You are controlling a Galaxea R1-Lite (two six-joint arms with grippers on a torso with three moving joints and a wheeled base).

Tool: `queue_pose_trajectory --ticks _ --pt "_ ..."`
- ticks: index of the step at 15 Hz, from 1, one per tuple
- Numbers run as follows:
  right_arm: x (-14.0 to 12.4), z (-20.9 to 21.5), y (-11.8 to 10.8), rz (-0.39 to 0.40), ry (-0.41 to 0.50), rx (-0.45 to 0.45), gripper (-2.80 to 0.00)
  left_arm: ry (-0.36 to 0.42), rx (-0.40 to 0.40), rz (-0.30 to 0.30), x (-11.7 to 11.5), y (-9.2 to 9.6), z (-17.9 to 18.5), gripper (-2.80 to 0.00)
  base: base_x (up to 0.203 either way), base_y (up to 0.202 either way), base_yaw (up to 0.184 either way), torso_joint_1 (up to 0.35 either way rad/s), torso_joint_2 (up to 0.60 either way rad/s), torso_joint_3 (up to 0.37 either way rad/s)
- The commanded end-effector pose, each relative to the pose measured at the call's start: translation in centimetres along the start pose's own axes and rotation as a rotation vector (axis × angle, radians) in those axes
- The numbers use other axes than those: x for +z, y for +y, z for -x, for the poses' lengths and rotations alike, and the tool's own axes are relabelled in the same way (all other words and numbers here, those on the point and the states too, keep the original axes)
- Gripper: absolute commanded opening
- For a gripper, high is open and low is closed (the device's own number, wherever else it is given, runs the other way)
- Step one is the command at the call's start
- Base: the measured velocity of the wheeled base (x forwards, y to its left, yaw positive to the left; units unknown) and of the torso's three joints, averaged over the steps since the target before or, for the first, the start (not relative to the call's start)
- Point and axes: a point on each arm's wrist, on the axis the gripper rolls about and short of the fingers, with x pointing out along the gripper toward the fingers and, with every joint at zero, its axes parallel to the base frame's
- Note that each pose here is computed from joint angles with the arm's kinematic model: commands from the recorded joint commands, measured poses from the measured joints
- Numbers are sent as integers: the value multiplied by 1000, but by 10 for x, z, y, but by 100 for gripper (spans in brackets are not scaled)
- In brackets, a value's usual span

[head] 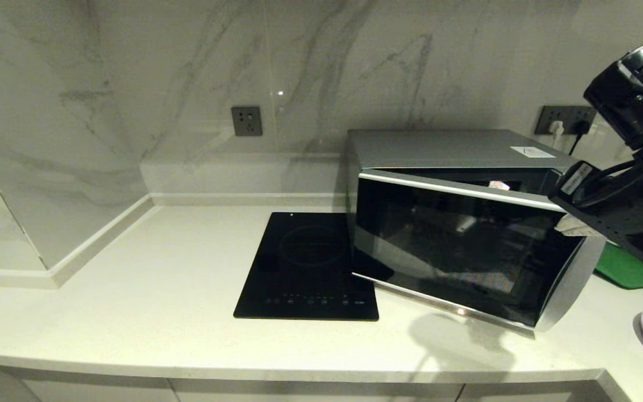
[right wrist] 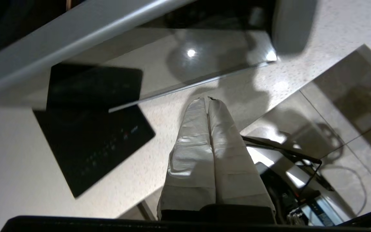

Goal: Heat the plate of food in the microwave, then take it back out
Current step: Close the microwave oven

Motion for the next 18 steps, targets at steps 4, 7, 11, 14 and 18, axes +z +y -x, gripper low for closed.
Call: queue_pose_trajectory --ticks 4,7,11,14,18 --pt "43 -71 -6 -131 -45 -95 -280 -1 0 1 0 0 0 -280 0 0 0 0 0 0" --pt "54 -105 2 -145 -35 -87 -280 -1 0 1 0 0 0 -280 0 0 0 0 0 0" --pt "74 -129 5 -180 -60 -32 -280 -1 0 1 0 0 0 -280 0 0 0 0 0 0" --pt "82 -149 7 -189 -86 -8 -280 -1 0 1 0 0 0 -280 0 0 0 0 0 0" --pt "88 -172 14 -170 -135 48 -280 -1 0 1 0 0 0 -280 0 0 0 0 0 0"
